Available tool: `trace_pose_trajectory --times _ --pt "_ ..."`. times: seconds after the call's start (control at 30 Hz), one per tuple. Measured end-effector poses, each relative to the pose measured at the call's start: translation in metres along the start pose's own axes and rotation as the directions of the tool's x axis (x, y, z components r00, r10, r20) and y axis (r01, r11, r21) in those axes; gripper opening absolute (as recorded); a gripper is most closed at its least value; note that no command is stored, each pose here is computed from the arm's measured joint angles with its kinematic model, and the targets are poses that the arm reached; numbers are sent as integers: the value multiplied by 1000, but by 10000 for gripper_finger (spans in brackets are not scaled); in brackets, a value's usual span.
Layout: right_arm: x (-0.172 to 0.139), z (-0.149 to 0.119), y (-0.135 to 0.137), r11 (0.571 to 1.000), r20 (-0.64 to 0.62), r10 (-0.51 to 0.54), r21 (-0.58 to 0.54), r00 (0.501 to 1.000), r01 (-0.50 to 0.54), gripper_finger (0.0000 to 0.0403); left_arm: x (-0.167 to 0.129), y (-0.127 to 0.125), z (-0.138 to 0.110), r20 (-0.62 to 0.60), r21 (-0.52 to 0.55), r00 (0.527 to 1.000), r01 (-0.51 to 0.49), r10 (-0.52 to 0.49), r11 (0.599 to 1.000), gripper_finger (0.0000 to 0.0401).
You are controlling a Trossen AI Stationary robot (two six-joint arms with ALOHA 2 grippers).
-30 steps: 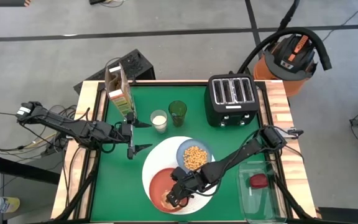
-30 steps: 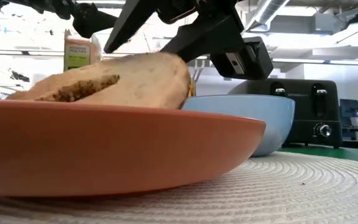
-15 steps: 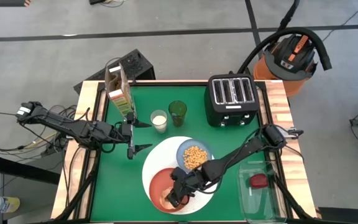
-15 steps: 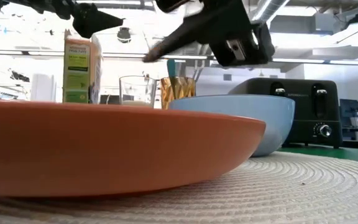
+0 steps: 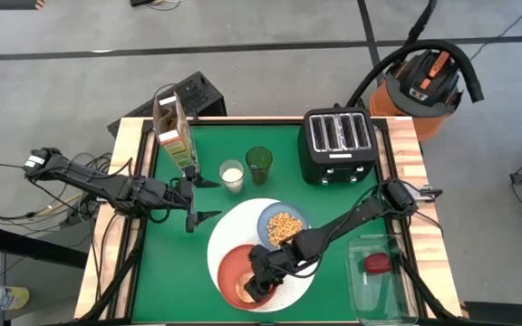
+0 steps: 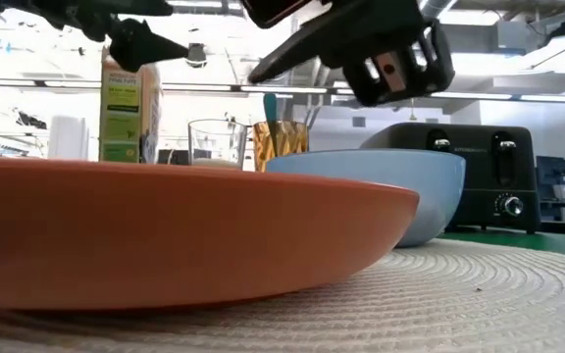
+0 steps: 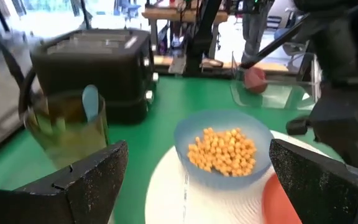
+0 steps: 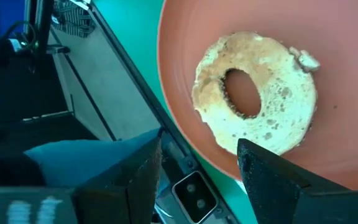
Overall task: Arrange a breakfast setting
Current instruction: Put the red apple from the transparent bin on the orange plate
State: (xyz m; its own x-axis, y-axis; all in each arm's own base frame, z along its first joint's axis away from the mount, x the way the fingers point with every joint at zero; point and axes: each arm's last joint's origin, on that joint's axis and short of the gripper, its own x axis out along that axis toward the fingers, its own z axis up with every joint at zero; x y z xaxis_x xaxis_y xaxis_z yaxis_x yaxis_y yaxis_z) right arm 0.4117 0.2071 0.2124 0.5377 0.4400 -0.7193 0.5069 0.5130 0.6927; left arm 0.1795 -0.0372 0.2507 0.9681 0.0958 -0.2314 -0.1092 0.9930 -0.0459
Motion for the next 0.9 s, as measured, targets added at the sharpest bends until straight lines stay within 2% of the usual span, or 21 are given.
trace_pose_trajectory --times 0.27,0.57,0.9 --pt "2 -17 4 1000 -19 3 11 1000 -3 234 -1 2 -13 -133 -53 991 -38 31 998 378" --pt "6 -24 4 999 65 -25 21 998 24 234 -1 3 -12 -114 -55 993 -50 44 997 378" --pt "6 -30 7 1000 56 -11 -5 998 11 234 -1 2 -10 -99 -44 994 -47 42 998 378"
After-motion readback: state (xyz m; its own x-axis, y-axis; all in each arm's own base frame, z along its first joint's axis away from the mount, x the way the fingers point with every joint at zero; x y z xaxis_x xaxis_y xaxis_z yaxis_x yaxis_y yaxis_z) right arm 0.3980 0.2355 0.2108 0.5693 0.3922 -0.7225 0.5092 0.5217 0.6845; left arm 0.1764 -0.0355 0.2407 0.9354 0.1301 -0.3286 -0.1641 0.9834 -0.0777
